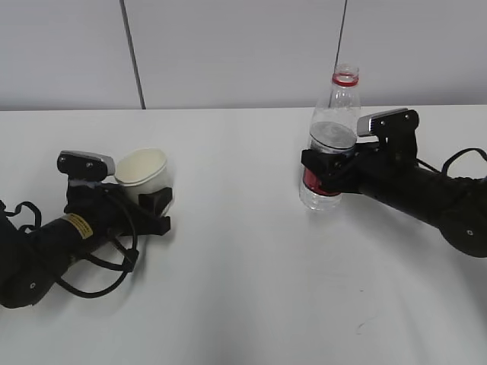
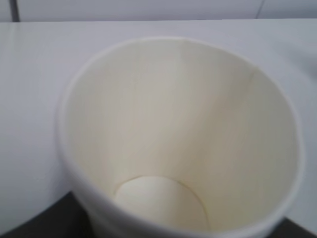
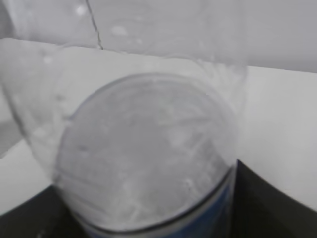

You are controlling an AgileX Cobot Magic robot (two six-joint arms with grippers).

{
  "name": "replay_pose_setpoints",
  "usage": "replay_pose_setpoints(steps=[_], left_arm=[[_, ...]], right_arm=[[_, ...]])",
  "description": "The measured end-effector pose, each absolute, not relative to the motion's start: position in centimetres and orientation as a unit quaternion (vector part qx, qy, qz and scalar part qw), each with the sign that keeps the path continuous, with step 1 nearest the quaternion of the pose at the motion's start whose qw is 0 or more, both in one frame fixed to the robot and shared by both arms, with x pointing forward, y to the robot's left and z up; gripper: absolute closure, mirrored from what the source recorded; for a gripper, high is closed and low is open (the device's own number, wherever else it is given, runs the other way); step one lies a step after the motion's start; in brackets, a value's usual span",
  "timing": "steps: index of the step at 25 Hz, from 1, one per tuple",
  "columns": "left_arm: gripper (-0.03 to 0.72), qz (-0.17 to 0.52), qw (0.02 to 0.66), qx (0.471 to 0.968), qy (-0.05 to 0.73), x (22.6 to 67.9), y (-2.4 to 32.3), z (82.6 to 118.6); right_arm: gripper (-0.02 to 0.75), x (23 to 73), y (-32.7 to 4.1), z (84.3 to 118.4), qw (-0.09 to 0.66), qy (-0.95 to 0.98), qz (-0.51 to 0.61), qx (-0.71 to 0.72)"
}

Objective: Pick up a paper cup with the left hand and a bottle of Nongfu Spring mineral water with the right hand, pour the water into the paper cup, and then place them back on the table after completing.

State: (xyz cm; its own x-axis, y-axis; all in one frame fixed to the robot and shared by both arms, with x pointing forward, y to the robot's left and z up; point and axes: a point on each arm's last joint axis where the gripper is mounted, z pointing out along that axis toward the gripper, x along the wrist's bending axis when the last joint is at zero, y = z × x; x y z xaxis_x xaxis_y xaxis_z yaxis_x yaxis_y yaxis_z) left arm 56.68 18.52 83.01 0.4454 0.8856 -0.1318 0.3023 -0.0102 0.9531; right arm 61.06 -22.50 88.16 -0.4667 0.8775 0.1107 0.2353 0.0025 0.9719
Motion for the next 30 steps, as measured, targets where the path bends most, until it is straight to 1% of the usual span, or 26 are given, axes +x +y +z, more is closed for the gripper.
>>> replay_pose_setpoints(steps=[4,8,14,21,24,30], left_arm=[[0.303,0.254,0.546,0.676,0.425,56.4,18.0,83.0],[0.304,0.245,0.549,0.685,0.411,56.2,17.7,83.0],[0.304,0.213,0.560,0.714,0.363,55.5,16.8,82.9],[0.304,0.194,0.570,0.719,0.347,55.5,16.3,83.3],[0.304,0.171,0.589,0.717,0.332,56.0,15.5,83.9],[0.304,0.157,0.608,0.719,0.298,56.2,13.2,84.6]], right_arm=[[0.288,61.1,-22.5,88.2,0.287,0.647,0.561,0.429],[0.298,61.1,-22.5,88.2,0.288,0.647,0.561,0.428],[0.298,61.1,-22.5,88.2,0.291,0.646,0.560,0.429],[0.300,61.1,-22.5,88.2,0.311,0.665,0.548,0.401],[0.301,61.1,-22.5,88.4,0.324,0.678,0.534,0.387],[0.302,61.5,-22.6,89.2,0.343,0.702,0.506,0.366]])
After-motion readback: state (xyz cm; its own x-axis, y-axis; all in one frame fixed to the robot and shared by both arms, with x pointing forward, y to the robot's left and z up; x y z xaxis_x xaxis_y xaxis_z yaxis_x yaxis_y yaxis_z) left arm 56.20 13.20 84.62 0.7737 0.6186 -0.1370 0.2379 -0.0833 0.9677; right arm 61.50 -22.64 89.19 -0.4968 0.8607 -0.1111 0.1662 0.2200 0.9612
